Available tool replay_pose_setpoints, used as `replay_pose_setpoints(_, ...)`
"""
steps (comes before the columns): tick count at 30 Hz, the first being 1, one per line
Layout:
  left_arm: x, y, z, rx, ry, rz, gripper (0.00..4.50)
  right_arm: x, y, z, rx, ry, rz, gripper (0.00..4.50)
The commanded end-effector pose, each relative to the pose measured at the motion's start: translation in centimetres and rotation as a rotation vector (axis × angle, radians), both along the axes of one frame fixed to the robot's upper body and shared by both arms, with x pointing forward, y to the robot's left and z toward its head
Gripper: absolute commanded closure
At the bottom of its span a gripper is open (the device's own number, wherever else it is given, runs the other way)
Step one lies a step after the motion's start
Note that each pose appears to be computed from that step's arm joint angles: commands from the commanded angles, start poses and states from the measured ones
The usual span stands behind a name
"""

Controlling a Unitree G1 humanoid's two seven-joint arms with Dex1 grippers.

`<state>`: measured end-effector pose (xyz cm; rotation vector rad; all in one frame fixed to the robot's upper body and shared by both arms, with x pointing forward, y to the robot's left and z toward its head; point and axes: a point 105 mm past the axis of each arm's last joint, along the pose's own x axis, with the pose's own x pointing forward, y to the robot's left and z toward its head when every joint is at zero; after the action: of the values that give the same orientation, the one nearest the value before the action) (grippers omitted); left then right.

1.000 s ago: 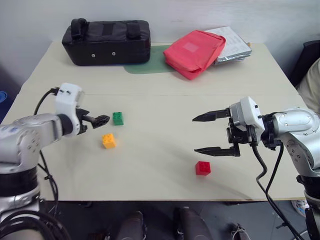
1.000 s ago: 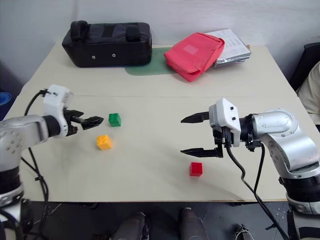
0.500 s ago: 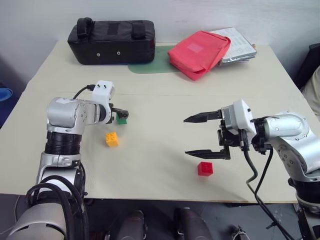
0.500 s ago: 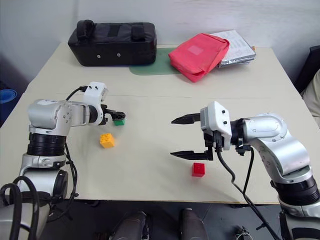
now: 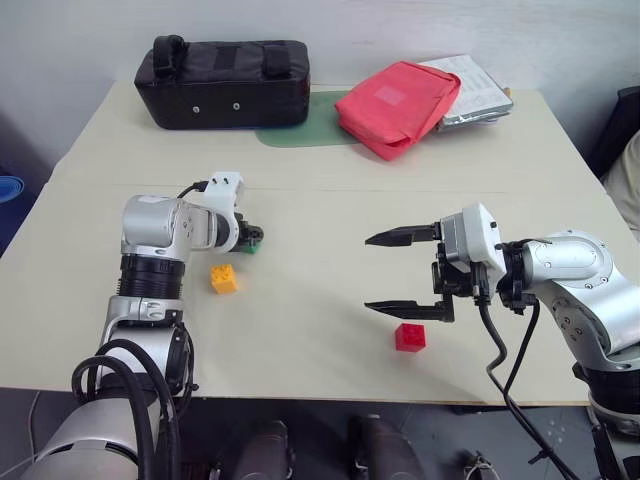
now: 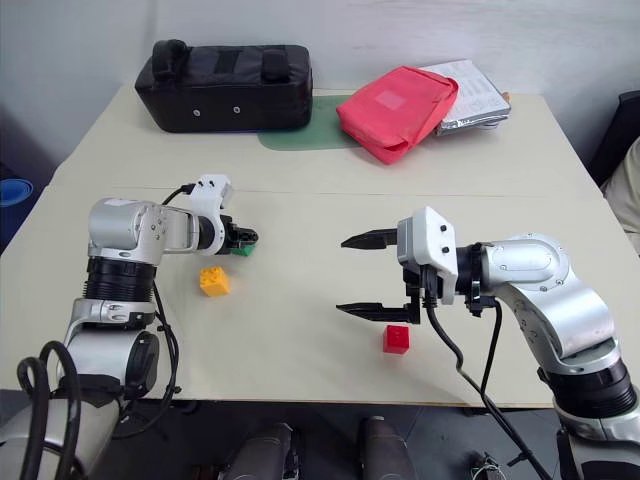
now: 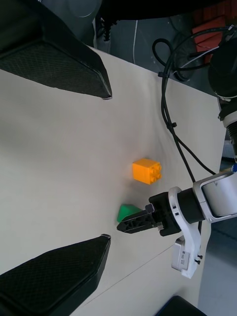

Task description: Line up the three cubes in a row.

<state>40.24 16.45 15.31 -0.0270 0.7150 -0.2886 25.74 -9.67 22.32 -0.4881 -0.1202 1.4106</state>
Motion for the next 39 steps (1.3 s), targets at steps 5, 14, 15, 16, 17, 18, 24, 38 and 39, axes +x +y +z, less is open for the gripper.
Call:
replay_pose_setpoints(5, 0.2, 1.3, 0.7, 0.015, -0.031, 0.017, 2.98, -0.4, 0.0, 0.8, -0.002, -0.047, 0.02, 0.0)
replay_pose_setpoints(14, -0.5, 2.4, 2.1, 0.063, -0.074, -0.116, 2.98, -0.3, -0.6, 0.0, -0.04, -0.032, 0.004, 0.0)
replay_pose_setpoints(15, -0.7, 1.6, 3.0, 0.065, -0.113, -0.201, 2.98, -0.3, -0.8, -0.1, -0.046, -0.022, 0.002, 0.0)
replay_pose_setpoints(16, -0.9, 0.8, 3.8, 0.071, -0.158, -0.284, 2.98, -0.4, -1.0, -0.2, -0.054, -0.016, 0.001, 0.0)
replay_pose_setpoints(17, -1.2, 0.2, 4.6, 0.089, -0.204, -0.372, 2.98, -0.5, -1.2, -0.3, -0.064, -0.01, 0.0, 0.0)
replay_pose_setpoints(18, -1.6, -0.5, 5.4, 0.103, -0.249, -0.459, 2.98, -0.6, -1.5, -0.4, -0.075, -0.005, 0.0, 0.0)
replay_pose_setpoints(24, -6.7, -5.2, 8.8, 0.039, -0.406, -1.015, 2.98, -1.8, -3.3, -1.6, -0.155, 0.064, -0.009, 0.0)
replay_pose_setpoints(38, -12.3, -10.0, -0.8, 0.258, -0.165, -1.501, 2.98, -4.3, -5.4, -4.6, -0.282, 0.158, -0.034, 0.0)
replay_pose_setpoints(39, -12.4, -10.5, -0.9, 0.258, -0.17, -1.516, 2.98, -4.4, -5.6, -5.0, -0.296, 0.163, -0.034, 0.0)
